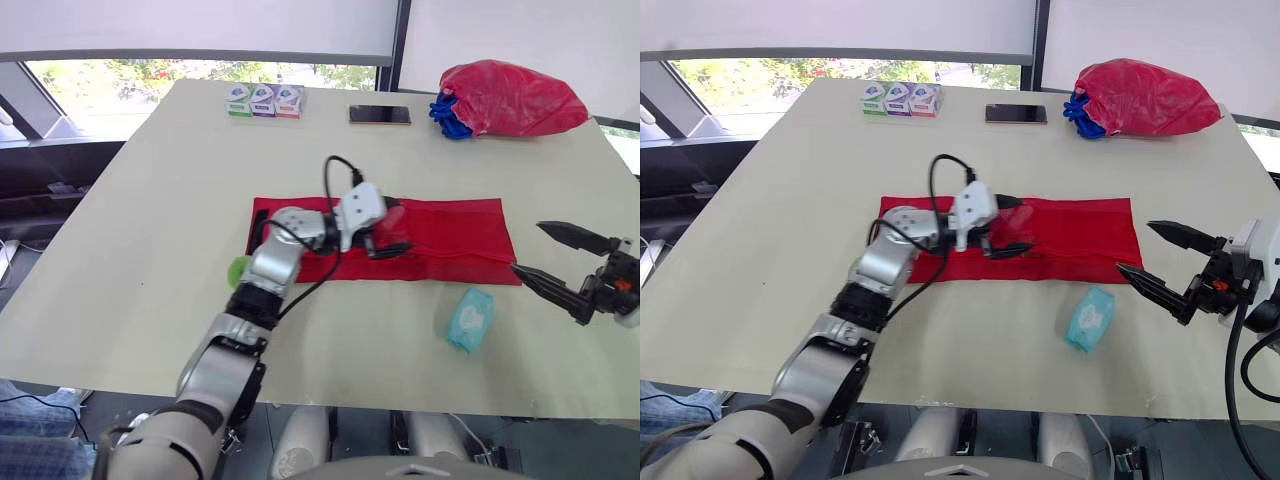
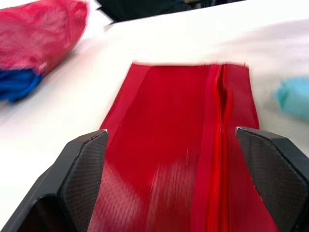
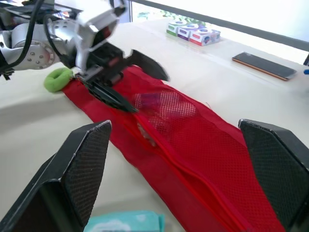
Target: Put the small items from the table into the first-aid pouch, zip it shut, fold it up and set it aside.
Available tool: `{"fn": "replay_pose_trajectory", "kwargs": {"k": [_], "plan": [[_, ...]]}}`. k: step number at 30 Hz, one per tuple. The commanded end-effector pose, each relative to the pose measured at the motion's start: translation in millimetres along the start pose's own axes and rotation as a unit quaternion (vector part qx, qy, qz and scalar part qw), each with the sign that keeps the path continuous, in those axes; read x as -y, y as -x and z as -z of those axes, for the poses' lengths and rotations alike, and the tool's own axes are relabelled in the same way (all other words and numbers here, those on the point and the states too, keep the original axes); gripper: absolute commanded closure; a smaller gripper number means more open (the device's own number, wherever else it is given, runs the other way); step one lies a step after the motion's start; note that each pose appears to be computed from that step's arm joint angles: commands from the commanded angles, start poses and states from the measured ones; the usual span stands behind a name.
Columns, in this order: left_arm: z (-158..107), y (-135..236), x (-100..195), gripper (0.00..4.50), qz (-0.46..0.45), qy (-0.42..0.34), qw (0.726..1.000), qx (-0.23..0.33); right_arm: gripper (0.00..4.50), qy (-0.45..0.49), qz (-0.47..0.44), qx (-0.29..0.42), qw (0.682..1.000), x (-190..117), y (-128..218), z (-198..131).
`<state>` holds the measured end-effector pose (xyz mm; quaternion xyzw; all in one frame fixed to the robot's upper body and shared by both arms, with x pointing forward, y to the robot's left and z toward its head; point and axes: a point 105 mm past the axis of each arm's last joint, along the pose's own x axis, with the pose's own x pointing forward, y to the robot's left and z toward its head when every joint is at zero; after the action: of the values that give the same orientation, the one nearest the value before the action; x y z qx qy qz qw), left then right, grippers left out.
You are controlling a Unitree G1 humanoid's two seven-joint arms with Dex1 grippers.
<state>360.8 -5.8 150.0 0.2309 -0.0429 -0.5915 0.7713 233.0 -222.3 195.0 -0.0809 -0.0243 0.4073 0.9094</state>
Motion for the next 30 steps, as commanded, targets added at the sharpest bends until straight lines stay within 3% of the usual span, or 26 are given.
{"fn": "replay_pose_trajectory", "kwargs": {"k": [1,8,17,23,30], "plan": [[-2,-26,-3,0.04,0.0,-0.007,1.0,-0.02,0.0,0.028,0.017,0.004,0.999,1,6,-11],[8,-65,6,0.04,0.021,-0.008,0.998,-0.06,0.0,0.033,0.032,0.007,0.999,-1,6,-11],[0,-80,20,0.04,0.053,-0.019,0.998,-0.042,0.0,0.042,0.045,-0.038,0.997,-3,25,1],[-8,-51,5,0.04,0.037,-0.023,0.999,-0.023,0.0,0.042,0.044,-0.032,0.998,-6,22,1],[27,7,8,0.04,0.011,-0.046,0.994,-0.102,0.0,0.043,0.035,-0.011,0.998,-5,16,-11]]}}
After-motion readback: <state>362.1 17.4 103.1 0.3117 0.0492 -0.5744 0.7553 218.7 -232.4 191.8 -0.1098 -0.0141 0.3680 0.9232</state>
